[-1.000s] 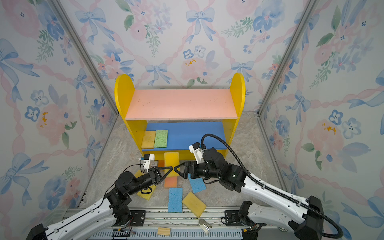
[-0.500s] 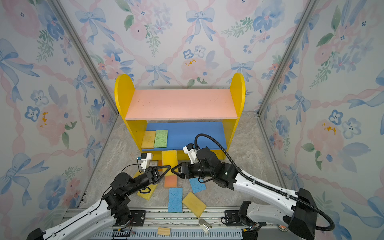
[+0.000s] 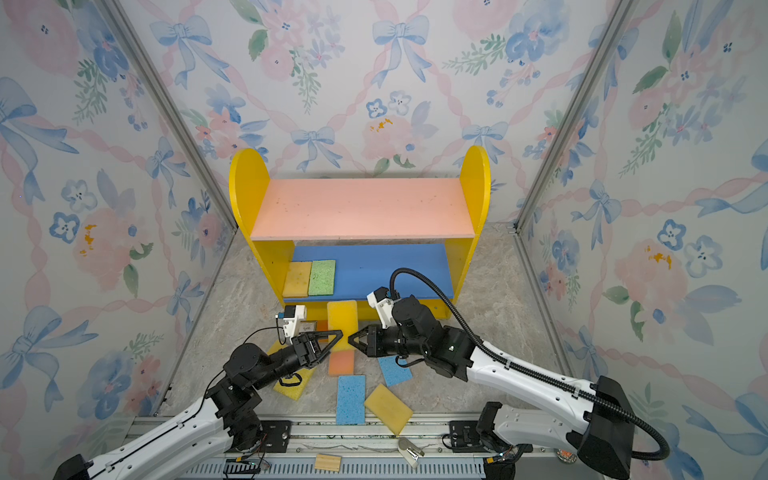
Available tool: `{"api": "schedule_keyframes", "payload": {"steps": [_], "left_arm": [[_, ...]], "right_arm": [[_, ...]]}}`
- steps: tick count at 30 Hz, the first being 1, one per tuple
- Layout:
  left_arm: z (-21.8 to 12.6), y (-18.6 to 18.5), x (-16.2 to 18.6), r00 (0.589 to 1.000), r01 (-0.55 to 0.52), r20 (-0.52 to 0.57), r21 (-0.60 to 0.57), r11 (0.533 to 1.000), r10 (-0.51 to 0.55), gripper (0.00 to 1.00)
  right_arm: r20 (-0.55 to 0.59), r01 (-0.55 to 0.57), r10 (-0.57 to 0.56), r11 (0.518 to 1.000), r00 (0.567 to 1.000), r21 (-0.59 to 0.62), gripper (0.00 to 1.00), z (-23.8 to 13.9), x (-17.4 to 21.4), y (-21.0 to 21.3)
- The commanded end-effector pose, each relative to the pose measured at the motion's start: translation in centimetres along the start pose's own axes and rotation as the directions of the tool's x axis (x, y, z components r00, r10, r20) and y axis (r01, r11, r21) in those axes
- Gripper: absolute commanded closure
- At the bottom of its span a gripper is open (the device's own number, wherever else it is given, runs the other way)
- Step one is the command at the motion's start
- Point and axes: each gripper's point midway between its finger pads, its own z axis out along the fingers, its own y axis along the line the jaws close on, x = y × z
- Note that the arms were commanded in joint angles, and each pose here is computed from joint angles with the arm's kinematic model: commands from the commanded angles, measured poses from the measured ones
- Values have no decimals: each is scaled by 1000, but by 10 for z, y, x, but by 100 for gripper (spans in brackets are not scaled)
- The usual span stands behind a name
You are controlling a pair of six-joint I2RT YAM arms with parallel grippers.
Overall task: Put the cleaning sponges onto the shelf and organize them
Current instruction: 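Carry the yellow sponge with the right gripper onto the blue shelf, then lower the yellow sponge beside the green sponge and open the right gripper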
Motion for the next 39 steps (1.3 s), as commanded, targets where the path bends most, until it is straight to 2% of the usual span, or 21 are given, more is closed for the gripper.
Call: {"api": "schedule_keyframes", "payload": {"steps": [1, 4, 7, 10, 15, 18, 24, 35, 39], "left_arm": [[-4, -12, -4, 998, -61, -16, -2, 998, 61, 33], [-15, 7, -9, 992, -129, -13, -155, 980, 128, 22], [-31, 32, -11, 987, -156, -23, -307, 939, 157, 21], [-45, 66, -9, 990, -134, -22, -441, 888, 138, 21], [-56, 98, -11, 992, -111, -6, -548, 829, 129, 11], [-58, 107, -13, 993, -97, -3, -576, 812, 117, 2], [-59, 113, -13, 994, -100, -18, -593, 799, 110, 2], [-63, 116, -10, 994, -105, -29, -592, 799, 110, 2], [-65, 117, -11, 993, -112, -36, -596, 795, 112, 2]], "right_arm": [[66, 6, -10, 998, 998, 63, 82, -15, -17, -1], [77, -7, -3, 990, 997, 138, 82, -25, -28, -14], [82, -23, 7, 981, 997, 191, 82, -30, -41, -26], [55, -19, 6, 971, 998, 238, 82, -26, -51, -37], [34, 6, -16, 961, 999, 276, 82, -11, -74, -43], [34, 5, -16, 958, 999, 285, 82, 1, -88, -50], [48, -26, 14, 969, 999, 244, 81, 24, -110, -58], [30, -50, 44, 969, 999, 242, 81, 56, -138, -75], [-6, -52, 55, 969, 998, 243, 81, 71, -141, -82]]}}
